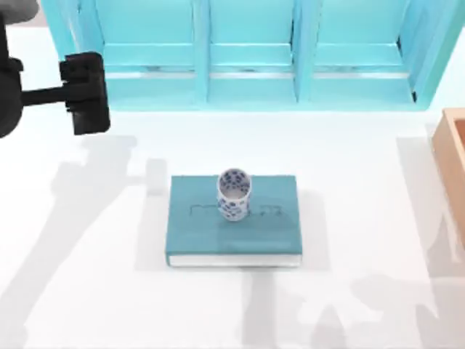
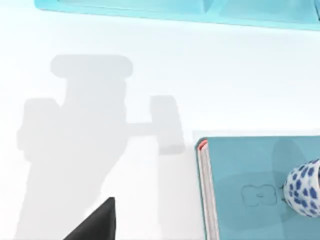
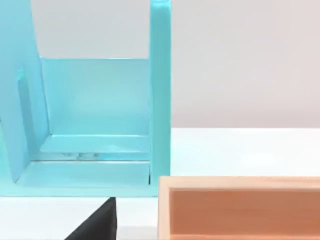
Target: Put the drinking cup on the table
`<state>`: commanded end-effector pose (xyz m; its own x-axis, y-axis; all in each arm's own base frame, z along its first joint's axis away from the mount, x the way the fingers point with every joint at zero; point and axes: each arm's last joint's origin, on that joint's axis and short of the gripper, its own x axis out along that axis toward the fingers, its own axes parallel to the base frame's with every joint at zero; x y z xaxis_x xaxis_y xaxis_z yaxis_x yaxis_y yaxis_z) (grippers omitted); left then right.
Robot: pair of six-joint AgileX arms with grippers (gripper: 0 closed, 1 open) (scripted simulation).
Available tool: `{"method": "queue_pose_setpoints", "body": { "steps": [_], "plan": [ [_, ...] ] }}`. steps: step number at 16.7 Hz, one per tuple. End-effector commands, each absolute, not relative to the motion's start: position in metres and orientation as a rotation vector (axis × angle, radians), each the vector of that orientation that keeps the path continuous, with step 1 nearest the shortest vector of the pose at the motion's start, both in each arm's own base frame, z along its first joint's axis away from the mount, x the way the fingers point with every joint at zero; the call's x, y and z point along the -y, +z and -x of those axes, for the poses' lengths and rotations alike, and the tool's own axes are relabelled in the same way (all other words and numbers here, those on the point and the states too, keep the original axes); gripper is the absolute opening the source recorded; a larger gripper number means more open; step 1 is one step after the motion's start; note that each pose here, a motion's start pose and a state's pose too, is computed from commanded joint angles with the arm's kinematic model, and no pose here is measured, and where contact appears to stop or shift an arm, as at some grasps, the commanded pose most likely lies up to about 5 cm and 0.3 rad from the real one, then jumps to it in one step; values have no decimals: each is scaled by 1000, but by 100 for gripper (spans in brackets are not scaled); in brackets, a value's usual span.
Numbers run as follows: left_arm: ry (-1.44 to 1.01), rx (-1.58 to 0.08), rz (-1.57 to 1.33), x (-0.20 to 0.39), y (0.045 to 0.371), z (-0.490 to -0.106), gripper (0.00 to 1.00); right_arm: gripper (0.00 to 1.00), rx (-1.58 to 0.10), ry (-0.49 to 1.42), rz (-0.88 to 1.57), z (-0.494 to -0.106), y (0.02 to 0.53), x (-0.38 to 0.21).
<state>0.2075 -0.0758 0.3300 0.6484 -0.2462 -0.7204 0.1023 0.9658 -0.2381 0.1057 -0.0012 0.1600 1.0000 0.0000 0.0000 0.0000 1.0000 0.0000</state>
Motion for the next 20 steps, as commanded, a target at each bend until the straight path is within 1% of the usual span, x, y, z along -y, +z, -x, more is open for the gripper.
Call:
{"method": "queue_pose_setpoints", "body": {
  "steps": [3, 6, 8, 11, 14, 17, 20],
  "plan": [
    [-189, -1076, 169, 125, 345, -261, 100, 100, 0, 0, 0, -106, 160, 1],
    [-150, -1280, 126, 181, 336, -302, 100, 100, 0, 0, 0, -106, 160, 1],
    [-117, -1383, 92, 215, 325, -318, 100, 100, 0, 0, 0, -106, 160, 1],
    [-71, -1485, 41, 256, 307, -329, 100, 100, 0, 0, 0, -106, 160, 1],
    [-32, -1547, -1, 283, 289, -332, 100, 100, 0, 0, 0, -106, 160, 1],
    [-12, -1573, -23, 295, 280, -332, 100, 100, 0, 0, 0, -106, 160, 1],
    [-12, -1573, -23, 295, 280, -332, 100, 100, 0, 0, 0, -106, 160, 1]
  ]
}}
